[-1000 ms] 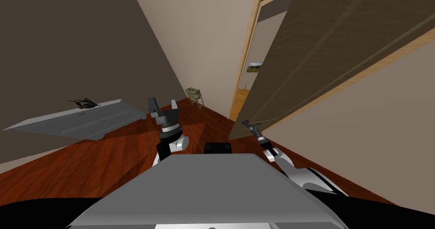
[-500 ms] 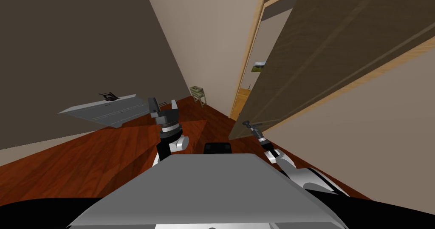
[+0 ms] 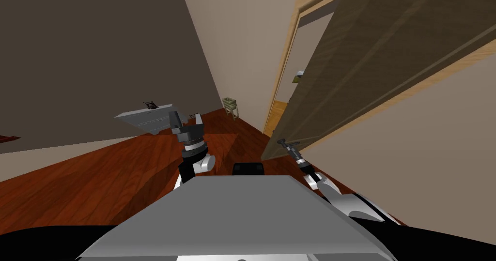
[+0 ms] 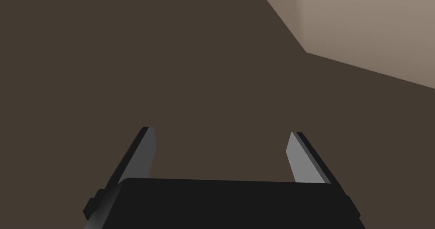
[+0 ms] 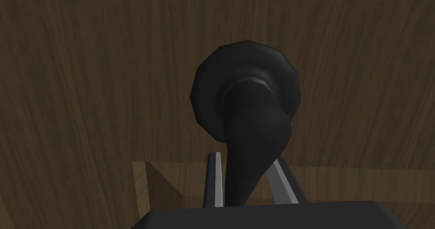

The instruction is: Pull the door open

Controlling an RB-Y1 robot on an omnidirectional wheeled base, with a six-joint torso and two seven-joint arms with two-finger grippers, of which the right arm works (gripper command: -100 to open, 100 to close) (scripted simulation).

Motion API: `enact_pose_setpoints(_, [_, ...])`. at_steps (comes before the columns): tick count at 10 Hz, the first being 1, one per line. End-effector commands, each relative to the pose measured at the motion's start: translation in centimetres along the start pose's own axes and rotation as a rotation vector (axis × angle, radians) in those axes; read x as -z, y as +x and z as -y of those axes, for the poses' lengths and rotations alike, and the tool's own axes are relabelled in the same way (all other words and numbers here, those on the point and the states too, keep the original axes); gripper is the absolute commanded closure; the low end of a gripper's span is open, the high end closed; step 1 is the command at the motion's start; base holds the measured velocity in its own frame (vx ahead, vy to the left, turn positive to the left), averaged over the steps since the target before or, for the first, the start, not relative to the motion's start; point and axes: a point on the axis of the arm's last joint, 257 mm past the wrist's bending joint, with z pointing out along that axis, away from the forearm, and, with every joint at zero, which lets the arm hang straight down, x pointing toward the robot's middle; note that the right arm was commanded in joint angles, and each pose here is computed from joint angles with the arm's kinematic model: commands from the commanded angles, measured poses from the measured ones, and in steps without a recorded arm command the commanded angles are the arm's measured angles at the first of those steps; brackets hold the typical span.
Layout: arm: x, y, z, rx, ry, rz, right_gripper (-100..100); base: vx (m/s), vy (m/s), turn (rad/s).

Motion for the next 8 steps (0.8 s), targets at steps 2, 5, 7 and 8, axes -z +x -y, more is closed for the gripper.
enact_pose_setpoints(2, [0.19, -0.03, -0.04, 0.001, -0.002, -0.001, 100, -0.13, -0.051, 0.061])
enact_pose_setpoints(5, [0.53, -0.05, 0.0, 0.001, -0.001, -0.004, 100, -0.156, -0.071, 0.145])
enact_pose_setpoints(7, [0.67, -0.11, -0.05, 0.002, -0.002, -0.005, 100, -0.171, -0.084, 0.137])
enact_pose_setpoints(8, [0.76, -0.15, -0.09, 0.003, -0.003, -0.006, 100, -0.193, -0.09, 0.185])
